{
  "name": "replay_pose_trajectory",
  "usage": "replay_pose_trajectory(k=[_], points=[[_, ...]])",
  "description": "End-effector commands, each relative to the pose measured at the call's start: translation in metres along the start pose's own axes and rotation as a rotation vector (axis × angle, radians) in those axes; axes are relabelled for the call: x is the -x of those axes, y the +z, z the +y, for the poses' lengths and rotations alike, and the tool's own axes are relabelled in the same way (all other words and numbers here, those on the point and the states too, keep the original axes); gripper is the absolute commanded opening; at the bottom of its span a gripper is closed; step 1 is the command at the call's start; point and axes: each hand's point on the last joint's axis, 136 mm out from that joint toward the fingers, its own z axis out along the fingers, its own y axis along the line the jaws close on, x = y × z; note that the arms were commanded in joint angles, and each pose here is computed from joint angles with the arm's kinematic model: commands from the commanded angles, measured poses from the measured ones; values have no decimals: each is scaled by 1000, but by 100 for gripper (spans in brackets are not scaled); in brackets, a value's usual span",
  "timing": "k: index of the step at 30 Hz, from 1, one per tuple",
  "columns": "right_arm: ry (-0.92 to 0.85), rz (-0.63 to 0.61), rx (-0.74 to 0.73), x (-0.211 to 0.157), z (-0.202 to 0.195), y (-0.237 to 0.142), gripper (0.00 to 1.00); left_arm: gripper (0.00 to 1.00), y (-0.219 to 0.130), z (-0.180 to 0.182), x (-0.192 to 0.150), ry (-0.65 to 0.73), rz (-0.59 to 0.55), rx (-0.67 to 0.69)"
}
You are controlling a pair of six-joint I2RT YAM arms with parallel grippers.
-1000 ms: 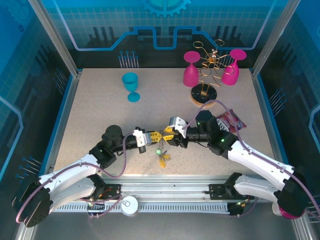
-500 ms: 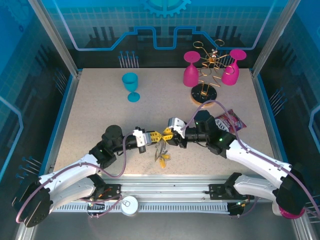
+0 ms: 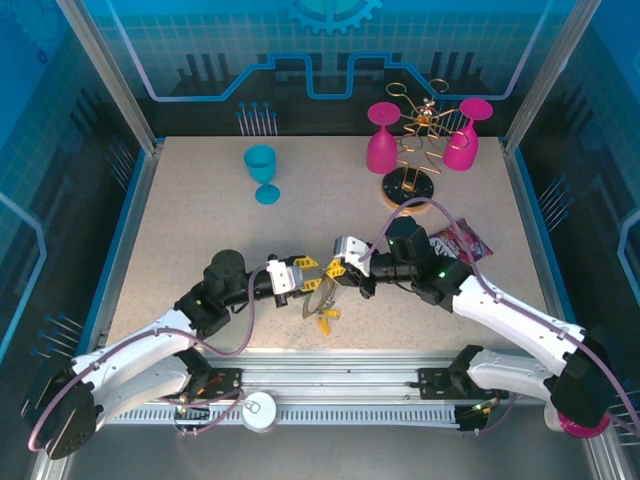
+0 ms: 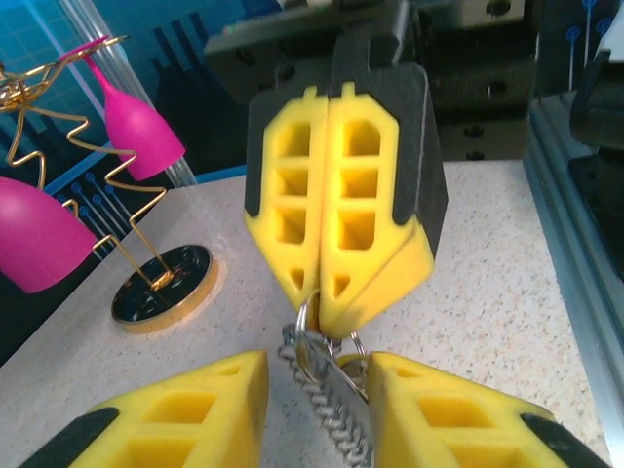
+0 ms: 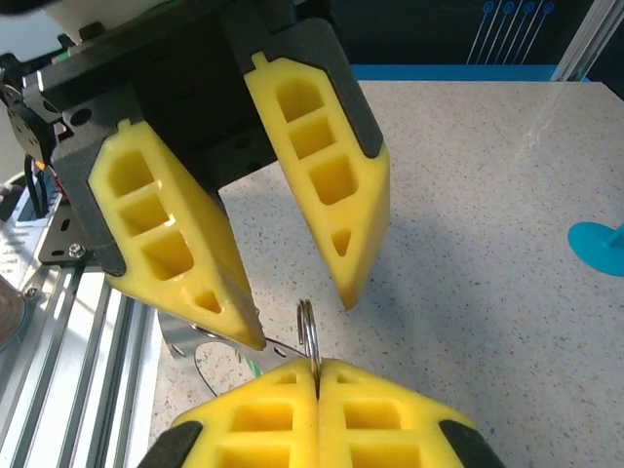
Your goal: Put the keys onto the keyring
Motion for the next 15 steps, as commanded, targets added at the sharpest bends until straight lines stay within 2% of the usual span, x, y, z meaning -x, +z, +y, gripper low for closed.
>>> replay_pose_trajectory(k=[1,7,15], points=[[-72,56,-7,9,-1,-2,0,33,-4,8,2,57,63,25],[-138,140,-8,7,0,6,0,32,-2,9,3,43,89,8],[-193,139,13,19,4,11,0,25,2,11,0,33,108,0]])
